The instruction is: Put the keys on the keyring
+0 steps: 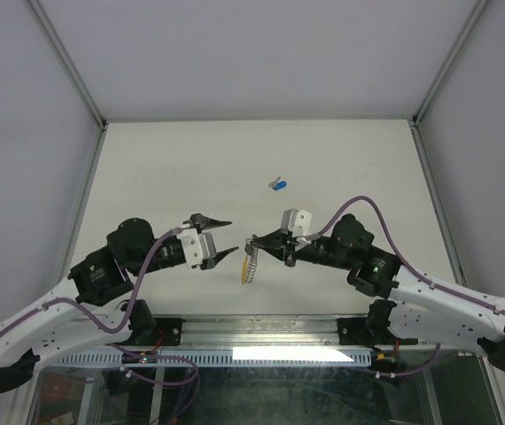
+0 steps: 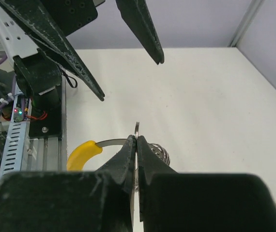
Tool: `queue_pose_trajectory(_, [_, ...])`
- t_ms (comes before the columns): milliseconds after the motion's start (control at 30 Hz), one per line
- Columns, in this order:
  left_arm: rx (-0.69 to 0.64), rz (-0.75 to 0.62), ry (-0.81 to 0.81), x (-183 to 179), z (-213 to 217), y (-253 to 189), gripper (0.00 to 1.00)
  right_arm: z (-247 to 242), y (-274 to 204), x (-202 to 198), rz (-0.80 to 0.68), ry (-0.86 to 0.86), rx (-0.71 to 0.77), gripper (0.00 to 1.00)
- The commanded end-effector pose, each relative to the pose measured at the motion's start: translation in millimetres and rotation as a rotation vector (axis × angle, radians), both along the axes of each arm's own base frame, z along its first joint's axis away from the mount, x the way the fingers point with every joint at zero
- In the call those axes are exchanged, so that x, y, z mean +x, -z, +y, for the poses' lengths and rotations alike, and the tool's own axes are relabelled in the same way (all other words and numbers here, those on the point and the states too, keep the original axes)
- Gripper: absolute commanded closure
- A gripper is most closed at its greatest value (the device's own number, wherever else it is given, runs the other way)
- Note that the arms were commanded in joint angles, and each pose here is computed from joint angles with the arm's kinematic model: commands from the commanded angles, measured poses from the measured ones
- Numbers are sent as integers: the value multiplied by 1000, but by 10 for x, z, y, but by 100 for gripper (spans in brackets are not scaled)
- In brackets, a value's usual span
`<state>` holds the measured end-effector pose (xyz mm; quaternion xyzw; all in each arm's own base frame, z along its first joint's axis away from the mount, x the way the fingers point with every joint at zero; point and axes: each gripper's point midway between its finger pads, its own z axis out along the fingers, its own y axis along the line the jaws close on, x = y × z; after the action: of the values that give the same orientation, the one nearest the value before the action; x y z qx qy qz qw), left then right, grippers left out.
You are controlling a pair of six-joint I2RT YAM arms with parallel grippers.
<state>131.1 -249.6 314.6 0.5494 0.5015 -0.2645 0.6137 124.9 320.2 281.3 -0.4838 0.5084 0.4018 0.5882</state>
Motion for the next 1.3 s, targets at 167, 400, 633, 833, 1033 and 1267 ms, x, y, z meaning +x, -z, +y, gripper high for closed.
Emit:
queue_pose_trajectory(167, [-141,148,-101,188,-194,-83,43,-139,-117,135,20,111,-39,100])
queue_pose_trajectory(400, [-208,240,-246,361,-95,-17,34,-301,131,221,39,188,-169,100])
queue_pose_trajectory(633, [-213,315,-196,285,-217,146,33,-369,104,179,5,184,-121,100])
queue_pose_trajectory(833, [-212,310,-176,240,-201,254,31,-410,211,217,-23,198,-180,100])
queue_pose_trajectory(1033, [-221,361,-151,220,-308,334,32,-381,100,367,8,279,-151,100])
queue_pose_trajectory(1267, [-253,421,-159,288,-460,340,29,-294,83,557,67,370,-133,100])
